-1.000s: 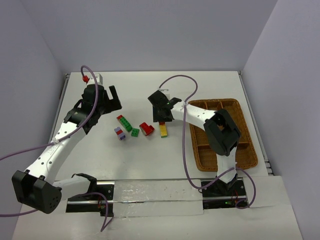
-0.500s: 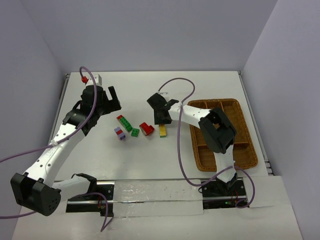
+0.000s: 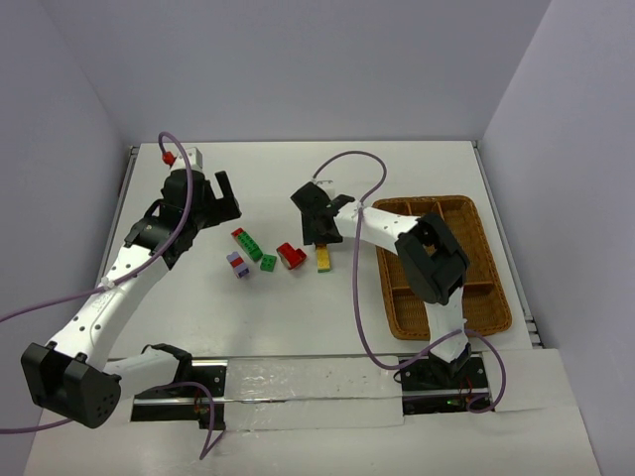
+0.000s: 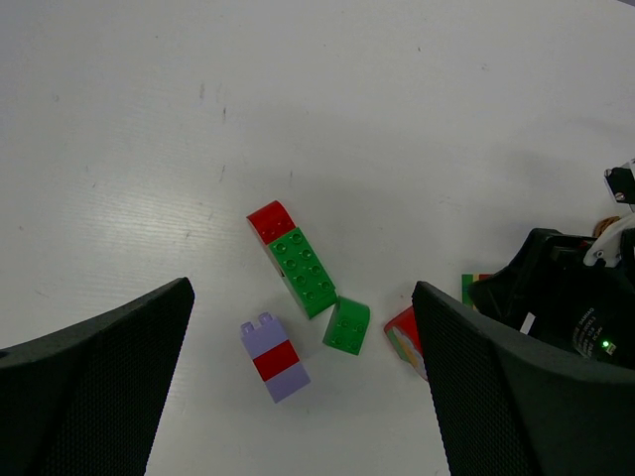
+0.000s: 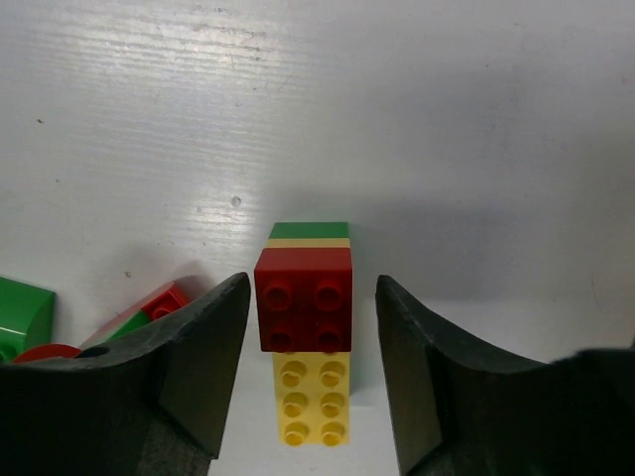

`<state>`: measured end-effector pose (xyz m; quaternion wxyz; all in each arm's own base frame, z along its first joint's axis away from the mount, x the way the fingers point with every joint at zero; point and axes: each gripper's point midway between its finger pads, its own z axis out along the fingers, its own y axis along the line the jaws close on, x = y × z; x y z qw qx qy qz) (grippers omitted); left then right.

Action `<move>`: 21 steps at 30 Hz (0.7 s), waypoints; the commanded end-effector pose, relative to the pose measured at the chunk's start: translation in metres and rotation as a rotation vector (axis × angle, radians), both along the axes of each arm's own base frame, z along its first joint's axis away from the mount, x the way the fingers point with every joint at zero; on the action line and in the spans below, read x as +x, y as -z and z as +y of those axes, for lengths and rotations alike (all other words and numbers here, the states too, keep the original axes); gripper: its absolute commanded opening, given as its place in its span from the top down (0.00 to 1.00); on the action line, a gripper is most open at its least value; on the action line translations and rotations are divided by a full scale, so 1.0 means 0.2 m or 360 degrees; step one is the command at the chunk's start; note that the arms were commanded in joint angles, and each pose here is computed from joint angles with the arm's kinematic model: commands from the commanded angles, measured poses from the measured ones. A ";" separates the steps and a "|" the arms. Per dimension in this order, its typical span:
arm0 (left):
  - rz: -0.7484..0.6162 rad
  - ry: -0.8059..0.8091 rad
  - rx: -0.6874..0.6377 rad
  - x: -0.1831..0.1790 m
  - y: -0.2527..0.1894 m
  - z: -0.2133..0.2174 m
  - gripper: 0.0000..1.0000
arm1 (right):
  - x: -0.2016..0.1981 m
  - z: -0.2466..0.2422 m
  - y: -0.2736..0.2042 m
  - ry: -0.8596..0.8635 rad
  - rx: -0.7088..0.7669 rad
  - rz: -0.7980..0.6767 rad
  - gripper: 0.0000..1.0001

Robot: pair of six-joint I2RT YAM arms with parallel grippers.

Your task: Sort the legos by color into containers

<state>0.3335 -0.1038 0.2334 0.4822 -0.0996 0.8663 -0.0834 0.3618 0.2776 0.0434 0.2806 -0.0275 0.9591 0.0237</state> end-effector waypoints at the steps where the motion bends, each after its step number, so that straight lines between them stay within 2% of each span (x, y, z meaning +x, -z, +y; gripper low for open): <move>1: -0.0060 0.0029 -0.0024 0.03 -0.05 -0.03 0.01 | 0.09 0.01 -0.17 0.0037 0.0040 -0.0143 0.47; 7: -0.0058 0.0043 -0.0033 0.04 -0.05 -0.04 0.01 | 0.08 0.03 -0.15 0.0016 0.0053 -0.0113 0.62; 11: -0.0061 0.0039 -0.0037 0.05 -0.06 -0.04 0.01 | 0.08 0.03 -0.19 0.0012 0.0068 -0.0129 0.85; 13: -0.0057 0.0031 -0.0039 0.06 -0.06 -0.05 0.01 | 0.08 0.03 -0.29 0.0008 0.0114 -0.0165 0.98; 14: -0.0057 0.0026 -0.0047 0.07 -0.06 -0.05 0.01 | 0.07 0.04 -0.33 -0.0005 0.0160 -0.0164 1.00; 17: -0.0019 0.0082 -0.0145 0.09 -0.07 -0.09 0.10 | 0.05 0.09 -0.60 -0.0101 0.0441 -0.0277 1.00; 18: -0.0010 0.0144 -0.0212 0.10 -0.08 -0.12 0.14 | 0.05 0.13 -0.75 -0.0189 0.0612 -0.0352 1.00; 21: 0.0022 0.0235 -0.0313 0.13 -0.05 -0.15 0.17 | -0.02 0.17 -0.97 -0.0424 0.1002 -0.0392 1.00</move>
